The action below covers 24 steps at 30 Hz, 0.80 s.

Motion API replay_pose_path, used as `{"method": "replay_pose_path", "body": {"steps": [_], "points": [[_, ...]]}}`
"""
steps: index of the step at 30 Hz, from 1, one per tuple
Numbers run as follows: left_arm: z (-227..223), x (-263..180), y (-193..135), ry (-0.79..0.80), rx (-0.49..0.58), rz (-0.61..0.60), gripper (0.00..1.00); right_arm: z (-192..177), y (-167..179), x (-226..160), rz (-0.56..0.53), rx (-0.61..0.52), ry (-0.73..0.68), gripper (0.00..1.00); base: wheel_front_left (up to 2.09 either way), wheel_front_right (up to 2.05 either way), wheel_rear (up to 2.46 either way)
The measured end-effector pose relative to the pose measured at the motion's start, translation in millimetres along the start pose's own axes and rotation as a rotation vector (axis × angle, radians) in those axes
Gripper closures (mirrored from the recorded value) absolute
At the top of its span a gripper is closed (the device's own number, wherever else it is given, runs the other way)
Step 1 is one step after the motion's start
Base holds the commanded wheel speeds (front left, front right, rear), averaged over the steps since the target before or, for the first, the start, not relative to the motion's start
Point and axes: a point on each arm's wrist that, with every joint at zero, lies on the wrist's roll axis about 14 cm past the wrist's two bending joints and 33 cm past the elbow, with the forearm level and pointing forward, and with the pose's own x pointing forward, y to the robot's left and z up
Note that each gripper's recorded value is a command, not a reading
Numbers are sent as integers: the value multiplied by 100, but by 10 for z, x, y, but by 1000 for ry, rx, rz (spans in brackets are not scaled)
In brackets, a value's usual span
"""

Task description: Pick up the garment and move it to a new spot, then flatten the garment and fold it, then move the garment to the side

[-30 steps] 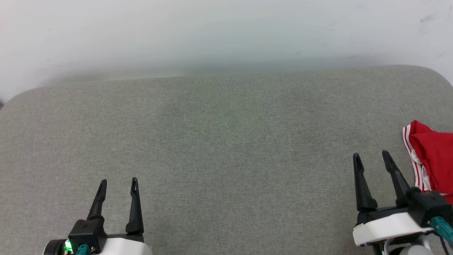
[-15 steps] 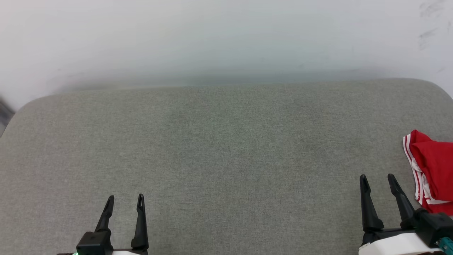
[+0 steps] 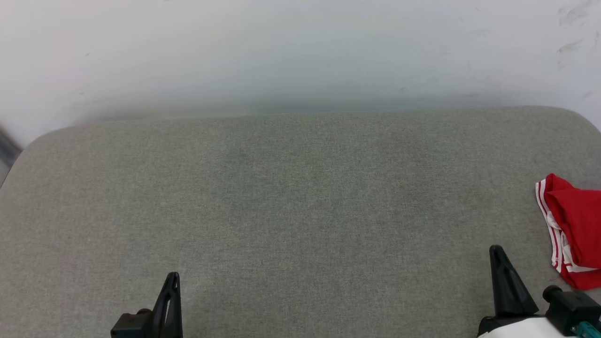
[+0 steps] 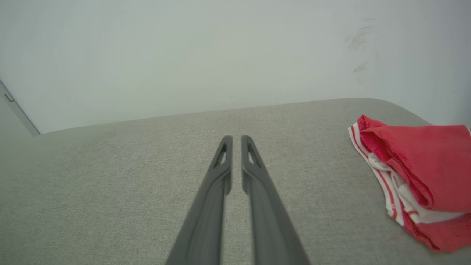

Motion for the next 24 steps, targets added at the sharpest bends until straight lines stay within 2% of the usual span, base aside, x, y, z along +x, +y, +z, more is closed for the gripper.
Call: {"method": "replay_pose_path", "body": {"steps": [3,10,11,24], "points": [[-91,-22,11,34,-18,6,100,-76,-16,-20,-8,19,26,100,0,0,0],[-147,-11,63,68,-159,39,100,-113,-63,-22,-44,153,42,100,0,0,0],[-153,6,79,74,-218,49,100,-130,-80,-19,-57,208,50,100,0,0,0],[-163,86,133,96,-452,83,100,-150,-133,29,-98,421,61,100,0,0,0]]}}
